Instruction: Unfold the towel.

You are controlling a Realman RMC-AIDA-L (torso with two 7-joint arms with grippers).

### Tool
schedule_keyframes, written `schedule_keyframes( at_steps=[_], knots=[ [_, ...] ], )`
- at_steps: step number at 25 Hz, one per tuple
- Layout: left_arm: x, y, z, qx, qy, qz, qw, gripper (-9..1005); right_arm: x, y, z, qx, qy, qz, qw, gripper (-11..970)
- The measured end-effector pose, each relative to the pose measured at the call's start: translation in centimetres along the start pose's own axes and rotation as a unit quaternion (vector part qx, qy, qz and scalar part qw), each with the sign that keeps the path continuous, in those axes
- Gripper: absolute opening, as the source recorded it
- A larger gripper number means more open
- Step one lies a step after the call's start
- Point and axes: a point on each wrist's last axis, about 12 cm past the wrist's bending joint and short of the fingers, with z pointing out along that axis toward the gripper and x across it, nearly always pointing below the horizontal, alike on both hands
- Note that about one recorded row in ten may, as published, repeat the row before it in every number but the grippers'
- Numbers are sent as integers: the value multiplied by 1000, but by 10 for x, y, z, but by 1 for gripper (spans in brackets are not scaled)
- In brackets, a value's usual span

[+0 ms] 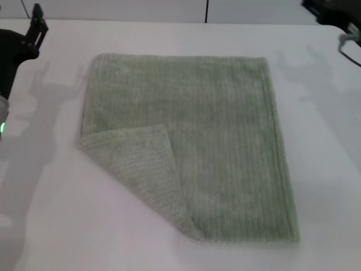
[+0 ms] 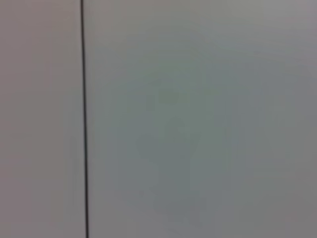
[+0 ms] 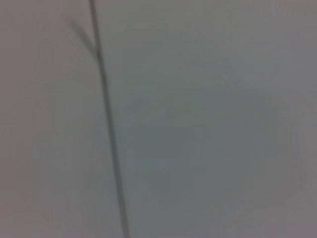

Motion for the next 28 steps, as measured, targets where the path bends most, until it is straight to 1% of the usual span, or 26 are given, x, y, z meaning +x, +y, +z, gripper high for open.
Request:
schedule_keyframes(
  at_steps=[1, 2, 3, 4, 5, 6, 7, 8, 9, 11, 12, 13, 16, 17, 18, 20, 21, 22, 24, 25, 26, 27, 28],
  knots=[
    [1, -1, 3, 3, 5, 0, 1000, 787, 0, 0, 0, 0, 0, 0, 1000, 732],
    [1, -2, 4, 4, 7, 0, 1000, 787, -13, 7, 4, -10, 29, -4, 1000, 732],
    [1, -3, 8, 7, 11, 1, 1000, 787, -13, 7, 4, -10, 29, -4, 1000, 732],
    [1, -4, 9, 8, 13, 1, 1000, 787, -26, 13, 9, -19, 59, -8, 998, 732],
    [1, -6, 13, 12, 16, 1, 1000, 787, -31, 16, 12, -23, 77, -10, 997, 722],
    [1, -6, 13, 12, 16, 1, 1000, 787, -31, 16, 12, -23, 77, -10, 997, 711],
    [1, -7, 16, 14, 20, 0, 1000, 787, -39, 21, 19, -25, 119, -7, 993, 701],
    [1, -8, 19, 16, 25, -1, 1000, 787, -39, 21, 19, -25, 119, -7, 993, 690],
    [1, -9, 22, 17, 29, -3, 999, 786, -43, 22, 22, -24, 137, -2, 990, 680],
    [0, -11, 27, 18, 38, -9, 999, 786, -46, 21, 30, -15, 169, 11, 985, 658],
    [-3, -15, 33, 28, 54, -14, 998, 786, -45, 13, 37, -5, 202, 29, 979, 648],
    [-3, -15, 33, 28, 54, -14, 998, 786, -45, 13, 37, -5, 202, 29, 979, 637],
    [-14, -23, 43, 63, 85, -3, 994, 786, -40, 2, 45, -4, 246, 57, 968, 606],
    [-24, -28, 50, 79, 115, 13, 990, 786, -38, 1, 48, -10, 259, 64, 964, 572],
    [-24, -28, 50, 79, 115, 13, 990, 786, -38, 1, 48, -10, 259, 64, 964, 539],
    [-38, -31, 57, 87, 146, 32, 985, 786, -38, 1, 50, -14, 265, 67, 962, 471],
    [-41, -31, 58, 90, 151, 39, 984, 786, -38, 0, 50, -13, 264, 69, 962, 438],
    [-52, -33, 60, 103, 163, 60, 979, 786, -40, -3, 50, -10, 260, 76, 963, 404],
    [-52, -33, 60, 103, 163, 60, 979, 786, -41, -5, 50, -7, 257, 81, 963, 308],
    [-60, -35, 61, 116, 172, 76, 975, 786, -42, -7, 50, -5, 255, 84, 963, 260],
    [-71, -39, 62, 135, 192, 89, 968, 786, -42, -7, 50, -5, 254, 86, 963, 212],
    [-77, -42, 63, 146, 217, 98, 960, 786, -43, -6, 52, -6, 256, 86, 963, 164],
    [-79, -45, 63, 151, 231, 102, 956, 786, -43, -6, 52, -7, 257, 86, 962, 81]
  ],
)
